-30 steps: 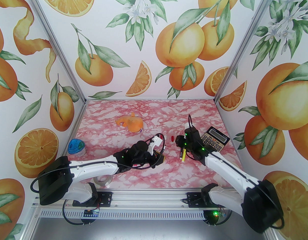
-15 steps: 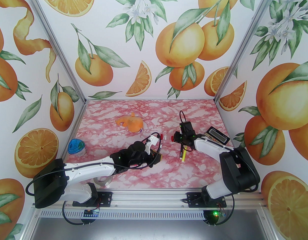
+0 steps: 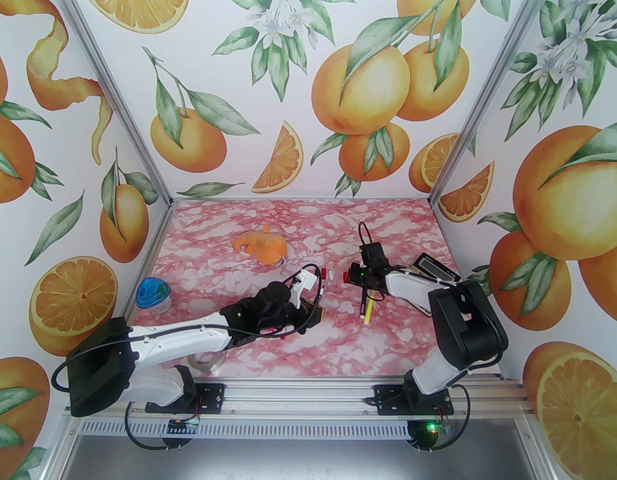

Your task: Open the pen caps

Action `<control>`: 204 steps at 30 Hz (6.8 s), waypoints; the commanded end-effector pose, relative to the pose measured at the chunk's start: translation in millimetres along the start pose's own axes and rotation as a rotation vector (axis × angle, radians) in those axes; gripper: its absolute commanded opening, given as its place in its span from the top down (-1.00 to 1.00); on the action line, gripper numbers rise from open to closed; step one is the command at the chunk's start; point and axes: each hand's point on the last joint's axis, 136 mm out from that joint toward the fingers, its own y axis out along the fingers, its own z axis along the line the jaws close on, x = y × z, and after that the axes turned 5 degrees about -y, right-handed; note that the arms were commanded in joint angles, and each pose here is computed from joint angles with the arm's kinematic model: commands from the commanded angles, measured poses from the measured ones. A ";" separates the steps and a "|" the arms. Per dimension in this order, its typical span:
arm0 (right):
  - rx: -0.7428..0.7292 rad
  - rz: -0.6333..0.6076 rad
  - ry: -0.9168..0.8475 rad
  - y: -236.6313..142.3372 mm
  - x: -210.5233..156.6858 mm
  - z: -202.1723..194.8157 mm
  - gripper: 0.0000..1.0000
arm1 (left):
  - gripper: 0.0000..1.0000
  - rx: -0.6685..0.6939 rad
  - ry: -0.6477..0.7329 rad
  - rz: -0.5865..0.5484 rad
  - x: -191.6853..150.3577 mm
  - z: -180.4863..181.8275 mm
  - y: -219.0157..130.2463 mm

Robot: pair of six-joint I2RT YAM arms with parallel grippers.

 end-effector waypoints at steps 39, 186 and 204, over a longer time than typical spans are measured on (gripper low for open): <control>0.001 0.000 -0.023 14.8 27.3 0.7 0.55 | 1.00 -0.016 -0.034 0.032 -7.8 2.1 8.3; 0.034 -0.027 -0.164 -46.0 -1.8 35.7 0.32 | 0.97 0.268 -0.089 0.092 -21.1 41.0 -4.0; 0.444 -0.005 -0.263 -154.7 -91.0 90.3 -0.95 | 0.92 0.556 -0.200 0.070 -35.5 81.1 8.2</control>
